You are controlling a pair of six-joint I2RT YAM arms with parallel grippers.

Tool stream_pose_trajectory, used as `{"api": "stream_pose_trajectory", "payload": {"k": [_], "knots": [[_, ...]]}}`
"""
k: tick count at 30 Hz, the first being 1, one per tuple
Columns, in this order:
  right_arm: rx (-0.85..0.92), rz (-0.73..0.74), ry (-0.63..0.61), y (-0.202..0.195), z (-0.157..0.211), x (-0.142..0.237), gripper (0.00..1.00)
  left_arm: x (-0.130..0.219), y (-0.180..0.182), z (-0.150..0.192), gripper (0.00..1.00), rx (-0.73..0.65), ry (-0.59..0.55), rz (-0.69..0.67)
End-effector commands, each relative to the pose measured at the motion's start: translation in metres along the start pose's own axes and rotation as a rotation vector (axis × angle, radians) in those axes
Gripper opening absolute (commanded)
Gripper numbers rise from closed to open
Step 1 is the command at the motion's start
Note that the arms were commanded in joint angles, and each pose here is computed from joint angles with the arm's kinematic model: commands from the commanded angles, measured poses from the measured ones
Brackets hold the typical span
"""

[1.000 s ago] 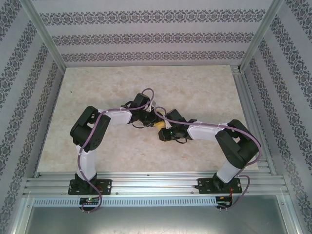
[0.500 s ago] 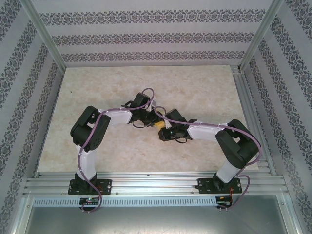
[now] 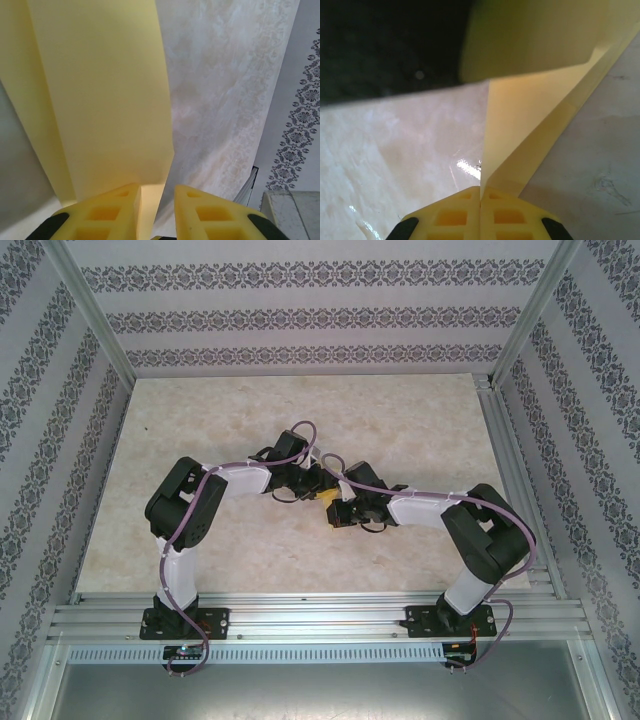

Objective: Fold a paper plane with a square sheet of paper (pick it up from the middle)
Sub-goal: Fold the wing for the fifth time at the center of the table.

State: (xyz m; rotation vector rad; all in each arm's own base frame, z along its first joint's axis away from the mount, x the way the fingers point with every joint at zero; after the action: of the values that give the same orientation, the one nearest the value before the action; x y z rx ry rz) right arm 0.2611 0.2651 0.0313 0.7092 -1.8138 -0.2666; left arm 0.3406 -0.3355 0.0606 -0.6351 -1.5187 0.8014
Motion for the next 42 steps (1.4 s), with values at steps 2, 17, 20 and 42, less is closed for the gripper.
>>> {"api": "stream_pose_trajectory", "payload": {"k": [2, 17, 20, 42], "knots": [[-0.034, -0.075, -0.002, 0.0, 0.0, -0.006, 0.03, -0.003, -0.011, -0.001, 0.28, -0.029, 0.007, 0.027], [-0.156, -0.194, -0.004, -0.011, 0.006, -0.016, 0.03, -0.005, -0.012, -0.002, 0.28, -0.04, 0.005, 0.037], [-0.176, -0.24, -0.019, -0.009, 0.003, -0.013, 0.0, -0.003, -0.018, -0.003, 0.29, -0.051, 0.008, 0.055], [-0.275, -0.289, -0.039, -0.021, 0.005, -0.014, 0.0, -0.018, 0.003, -0.006, 0.23, -0.052, 0.014, -0.003]]}}
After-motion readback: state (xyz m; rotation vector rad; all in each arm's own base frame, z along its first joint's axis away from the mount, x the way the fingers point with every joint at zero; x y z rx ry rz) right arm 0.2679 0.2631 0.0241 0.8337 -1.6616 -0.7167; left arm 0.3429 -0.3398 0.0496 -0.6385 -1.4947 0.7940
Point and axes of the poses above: each hand's point on the last joint's axis, 136 mm out from that joint toward the fingers, its own x axis back along the fingers, its own y axis along the line the jaws close on, z = x × y, the point moved 1 cm from there along x, back along the fingers, and after that the axes turned 1 degree about -x, right-handed, at the moved point
